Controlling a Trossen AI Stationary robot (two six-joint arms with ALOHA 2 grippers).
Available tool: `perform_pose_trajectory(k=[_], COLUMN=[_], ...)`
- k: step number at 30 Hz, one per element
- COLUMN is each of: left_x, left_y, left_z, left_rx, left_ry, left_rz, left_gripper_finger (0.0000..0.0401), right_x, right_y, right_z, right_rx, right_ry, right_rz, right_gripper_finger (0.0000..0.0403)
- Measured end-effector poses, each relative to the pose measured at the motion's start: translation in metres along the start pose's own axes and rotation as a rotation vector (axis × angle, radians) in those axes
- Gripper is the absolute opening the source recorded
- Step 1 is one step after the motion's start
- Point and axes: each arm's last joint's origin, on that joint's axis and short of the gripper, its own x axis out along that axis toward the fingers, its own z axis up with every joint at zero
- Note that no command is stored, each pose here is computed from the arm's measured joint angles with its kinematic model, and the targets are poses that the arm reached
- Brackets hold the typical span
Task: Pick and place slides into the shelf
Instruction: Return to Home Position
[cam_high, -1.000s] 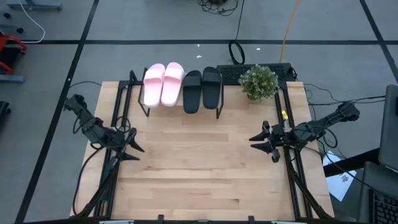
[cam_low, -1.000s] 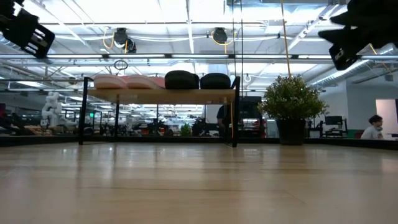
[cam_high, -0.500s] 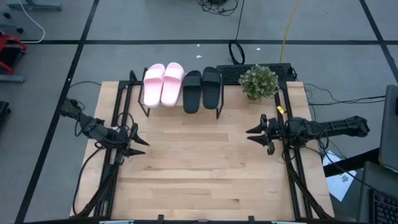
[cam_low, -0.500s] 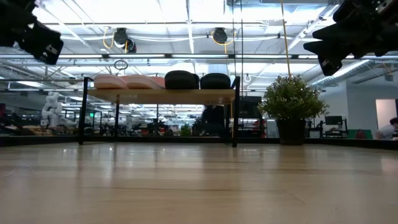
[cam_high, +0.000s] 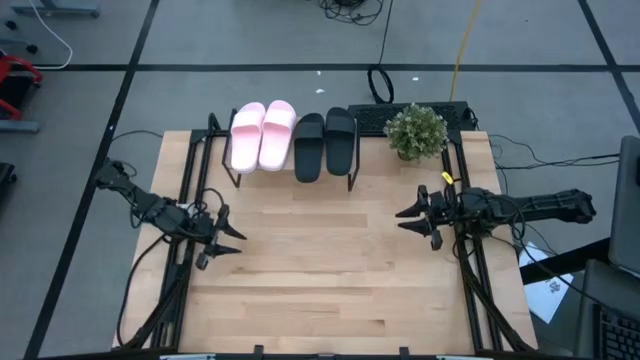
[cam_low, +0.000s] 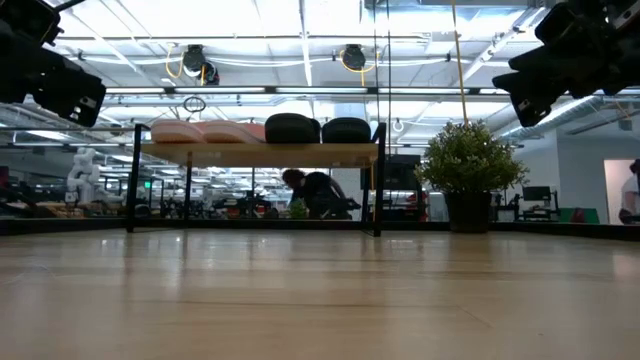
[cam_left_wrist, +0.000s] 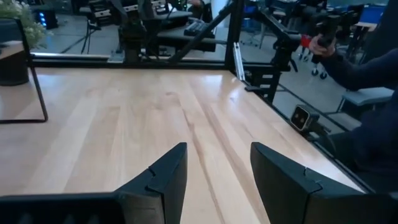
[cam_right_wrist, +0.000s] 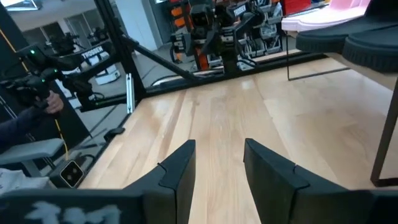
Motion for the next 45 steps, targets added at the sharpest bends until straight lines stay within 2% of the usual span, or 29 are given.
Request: perform_pose_trajectory(k=[4, 7, 9, 13, 16, 24, 30, 36, 45], left_x=[0.000, 0.001, 0.001, 0.002, 0.002, 0.002, 0.002, 0.002, 0.002], left_y=[0.003, 0.006, 0.008, 0.013, 0.016, 0.019, 0.020, 0.020, 0.020], left_z=[0.000, 0.001, 0.001, 0.002, 0.002, 0.002, 0.002, 0.002, 0.002], left_rx=[0.000, -0.003, -0.006, -0.012, -0.011, 0.001, -0.002, -0.048, -0.082], left_ry=[-0.004, -0.006, -0.008, -0.011, -0.010, -0.008, -0.008, -0.013, -0.016], left_rz=[0.031, 0.065, 0.088, 0.127, 0.156, 0.193, 0.194, 0.194, 0.194], left_gripper_finger=[0.0175, 0.0175, 0.0175, 0.0175, 0.0175, 0.0175, 0.0175, 0.0175, 0.0175], right_x=[0.002, 0.004, 0.003, 0.004, 0.003, 0.003, 0.004, 0.004, 0.004], right_y=[-0.002, -0.006, -0.004, -0.005, -0.004, -0.006, -0.006, -0.006, -0.006], right_z=[-0.008, -0.020, -0.014, -0.018, -0.014, -0.018, -0.020, -0.020, -0.020], right_rx=[-0.016, -0.024, -0.020, -0.032, -0.059, -0.111, -0.096, -0.023, -0.025], right_ry=[-0.008, -0.088, -0.172, -0.122, -0.164, -0.130, -0.105, -0.107, -0.107], right_rz=[-0.002, 0.019, 0.042, 0.027, 0.034, 0.018, 0.017, 0.022, 0.022], right_gripper_finger=[0.0128, 0.0128, 0.0128, 0.0128, 0.0128, 0.0128, 0.0128, 0.0128, 0.0128])
